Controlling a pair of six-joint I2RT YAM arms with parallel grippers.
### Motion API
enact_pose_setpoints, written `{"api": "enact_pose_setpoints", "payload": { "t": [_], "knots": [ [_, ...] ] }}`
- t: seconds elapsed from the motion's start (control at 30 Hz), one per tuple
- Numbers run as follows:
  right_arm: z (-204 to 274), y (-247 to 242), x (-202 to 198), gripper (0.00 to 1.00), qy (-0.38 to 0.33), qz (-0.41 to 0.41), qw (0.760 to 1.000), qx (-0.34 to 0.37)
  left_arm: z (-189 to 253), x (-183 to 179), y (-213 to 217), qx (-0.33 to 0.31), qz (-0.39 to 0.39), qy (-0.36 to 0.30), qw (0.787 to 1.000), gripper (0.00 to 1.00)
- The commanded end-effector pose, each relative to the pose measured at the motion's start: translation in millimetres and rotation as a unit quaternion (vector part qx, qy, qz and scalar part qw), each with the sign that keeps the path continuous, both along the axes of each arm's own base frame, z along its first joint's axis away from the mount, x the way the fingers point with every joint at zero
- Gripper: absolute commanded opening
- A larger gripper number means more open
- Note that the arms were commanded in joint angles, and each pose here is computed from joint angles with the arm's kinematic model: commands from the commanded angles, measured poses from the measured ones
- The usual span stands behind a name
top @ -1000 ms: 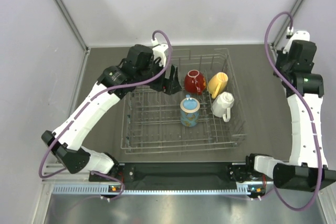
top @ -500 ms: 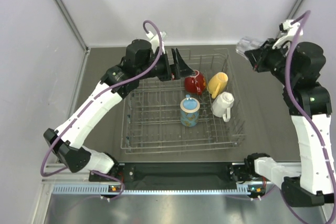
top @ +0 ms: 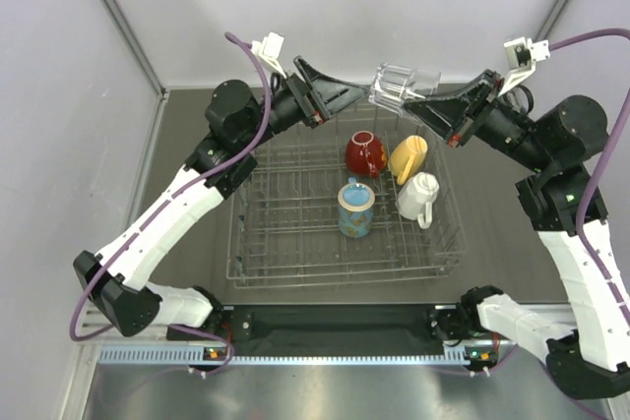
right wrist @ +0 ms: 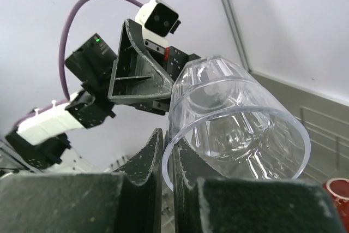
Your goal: Load the cups into the dish rack
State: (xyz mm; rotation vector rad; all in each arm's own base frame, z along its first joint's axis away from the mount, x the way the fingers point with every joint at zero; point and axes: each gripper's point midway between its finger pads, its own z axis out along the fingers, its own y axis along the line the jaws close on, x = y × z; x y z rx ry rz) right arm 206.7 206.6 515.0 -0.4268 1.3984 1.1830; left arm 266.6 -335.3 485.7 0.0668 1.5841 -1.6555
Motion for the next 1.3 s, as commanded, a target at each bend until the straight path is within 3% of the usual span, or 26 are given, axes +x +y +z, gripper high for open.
{"api": "enact_pose_setpoints", "payload": {
  "t": [0.0,0.2,0.73,1.27],
  "knots": [
    [29.2,10.5,-39.6,0.0,-0.048,0.084,0.994,0.042,43.9,-27.4,13.4,-0.056,-0.023,-0.078,0.995,0.98],
    [35.0,10.9,-54.2,0.0,-0.054,0.113,0.989,0.082,39.8,-39.2,17.6,-0.053,-0.034,-0.098,0.993,0.98],
    [13.5,14.7,-51.1,0.0,-0.028,0.118,0.99,0.072,58.7,-67.8,22.0,-0.11,-0.108,-0.131,0.979,0.98],
    [19.1,20.7,-60.0,0.0,-0.043,0.15,0.985,0.069,41.1,-55.6,7.5,-0.069,-0.125,-0.072,0.987,0.98]
  ]
}}
